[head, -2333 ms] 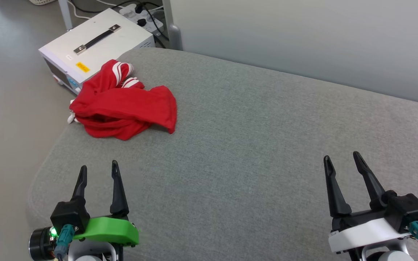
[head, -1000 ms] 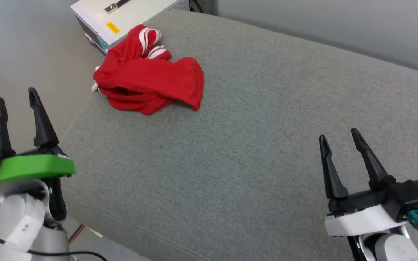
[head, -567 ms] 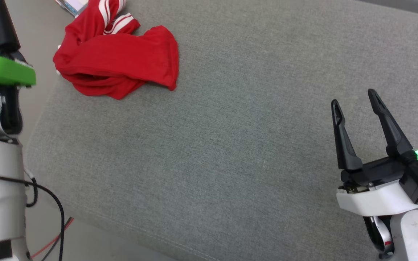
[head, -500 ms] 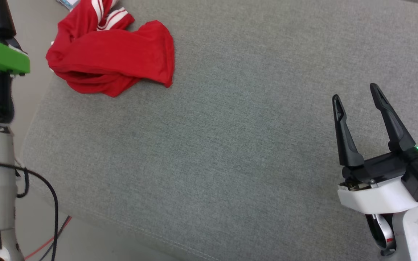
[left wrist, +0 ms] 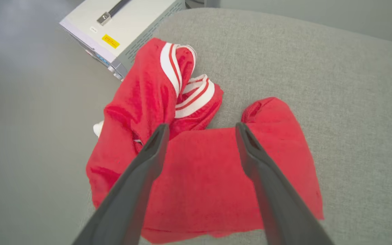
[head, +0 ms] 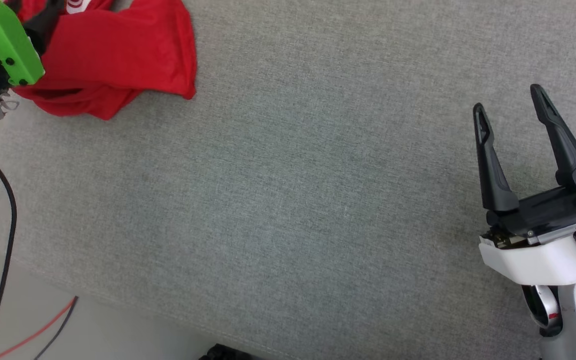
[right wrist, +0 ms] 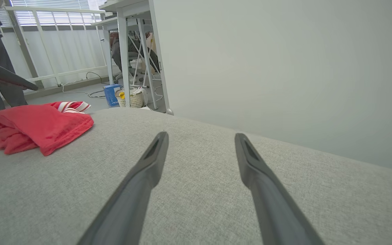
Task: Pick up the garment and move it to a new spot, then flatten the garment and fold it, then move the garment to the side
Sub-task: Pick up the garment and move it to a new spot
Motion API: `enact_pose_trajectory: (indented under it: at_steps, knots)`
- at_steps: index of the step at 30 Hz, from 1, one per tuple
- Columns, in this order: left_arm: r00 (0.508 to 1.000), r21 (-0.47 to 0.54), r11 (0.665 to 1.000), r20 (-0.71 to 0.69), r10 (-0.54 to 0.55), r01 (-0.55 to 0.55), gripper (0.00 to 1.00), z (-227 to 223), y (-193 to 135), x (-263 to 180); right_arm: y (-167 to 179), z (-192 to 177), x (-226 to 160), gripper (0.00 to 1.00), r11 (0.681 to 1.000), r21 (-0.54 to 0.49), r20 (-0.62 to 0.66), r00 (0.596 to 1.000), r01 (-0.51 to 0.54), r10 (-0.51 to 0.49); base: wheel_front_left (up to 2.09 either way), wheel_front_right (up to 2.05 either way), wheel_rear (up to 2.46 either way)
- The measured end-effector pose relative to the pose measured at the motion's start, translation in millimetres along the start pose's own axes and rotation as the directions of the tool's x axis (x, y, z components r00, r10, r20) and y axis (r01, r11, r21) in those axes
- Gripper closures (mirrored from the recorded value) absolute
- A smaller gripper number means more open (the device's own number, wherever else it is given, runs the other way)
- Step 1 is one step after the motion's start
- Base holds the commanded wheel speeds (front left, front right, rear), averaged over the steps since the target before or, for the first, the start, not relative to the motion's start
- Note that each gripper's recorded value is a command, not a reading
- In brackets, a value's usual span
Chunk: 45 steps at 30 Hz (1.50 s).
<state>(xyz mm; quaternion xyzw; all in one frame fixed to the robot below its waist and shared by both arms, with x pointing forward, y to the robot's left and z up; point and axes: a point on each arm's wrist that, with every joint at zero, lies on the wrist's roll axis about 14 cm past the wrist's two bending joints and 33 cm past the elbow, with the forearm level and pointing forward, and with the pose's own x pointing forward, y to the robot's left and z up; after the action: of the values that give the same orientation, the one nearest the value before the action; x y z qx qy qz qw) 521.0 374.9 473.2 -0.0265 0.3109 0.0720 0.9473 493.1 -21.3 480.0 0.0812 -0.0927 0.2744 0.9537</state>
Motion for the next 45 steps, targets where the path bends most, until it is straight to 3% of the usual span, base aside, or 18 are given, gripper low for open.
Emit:
enact_pose_trajectory:
  at_steps: [6, 9, 13, 16, 17, 18, 27, 35, 41, 45]
  knots:
    - [0.946, -0.027, 0.999, -0.322, -0.039, 0.032, 0.00, -60, -9, 19, -11, -16, -2, 0.00, 1.000, -0.001, -0.026, 0.999, 0.021, -0.021, 0.00, 0.00, 0.00]
    - [0.890, -0.003, 1.000, -0.456, -0.019, 0.019, 0.00, -92, -6, 23, -18, -26, -5, 0.00, 0.999, -0.001, -0.045, 0.998, 0.035, -0.035, 0.00, 0.00, 0.00]
    - [0.828, 0.028, 1.000, -0.561, 0.010, 0.007, 0.00, -125, -5, 35, -26, -34, -6, 0.00, 0.998, 0.000, -0.058, 0.997, 0.056, -0.056, 0.00, 0.00, 0.00]
    - [0.816, 0.045, 0.999, -0.578, 0.010, 0.019, 0.00, -129, -9, 38, -29, -35, -8, 0.00, 0.998, -0.001, -0.063, 0.996, 0.065, -0.065, 0.00, 0.00, 0.00]
    - [0.820, 0.061, 0.998, -0.573, 0.011, 0.030, 0.68, -129, -10, 37, -30, -33, -8, 0.00, 0.998, -0.003, -0.062, 0.996, 0.069, -0.069, 0.00, 0.00, 0.00]
    - [0.823, 0.068, 0.997, -0.568, 0.010, 0.034, 1.00, -128, -11, 36, -29, -32, -8, 0.00, 0.998, -0.003, -0.059, 0.996, 0.068, -0.069, 0.00, 0.00, 0.00]
    - [0.891, 0.159, 0.984, -0.453, 0.002, 0.079, 1.00, -103, -19, 19, -15, -8, -4, 0.00, 0.998, 0.031, -0.021, 0.998, 0.061, -0.061, 0.00, 0.00, 0.00]
    - [0.980, 0.237, 0.967, -0.192, -0.044, 0.090, 1.00, -28, -25, -16, 4, 29, -12, 0.00, 0.997, 0.044, 0.024, 0.998, 0.063, -0.064, 0.00, 0.00, 0.00]
    - [0.990, 0.332, 0.933, -0.008, -0.143, 0.137, 1.00, 33, -56, -49, 11, 58, -23, 0.00, 0.996, 0.032, 0.060, 0.995, 0.080, -0.081, 0.00, 0.00, 0.00]
    - [0.966, 0.427, 0.886, 0.094, -0.240, 0.179, 1.00, 68, -94, -70, 9, 77, -33, 0.00, 0.995, 0.014, 0.088, 0.991, 0.103, -0.104, 0.00, 0.00, 0.00]
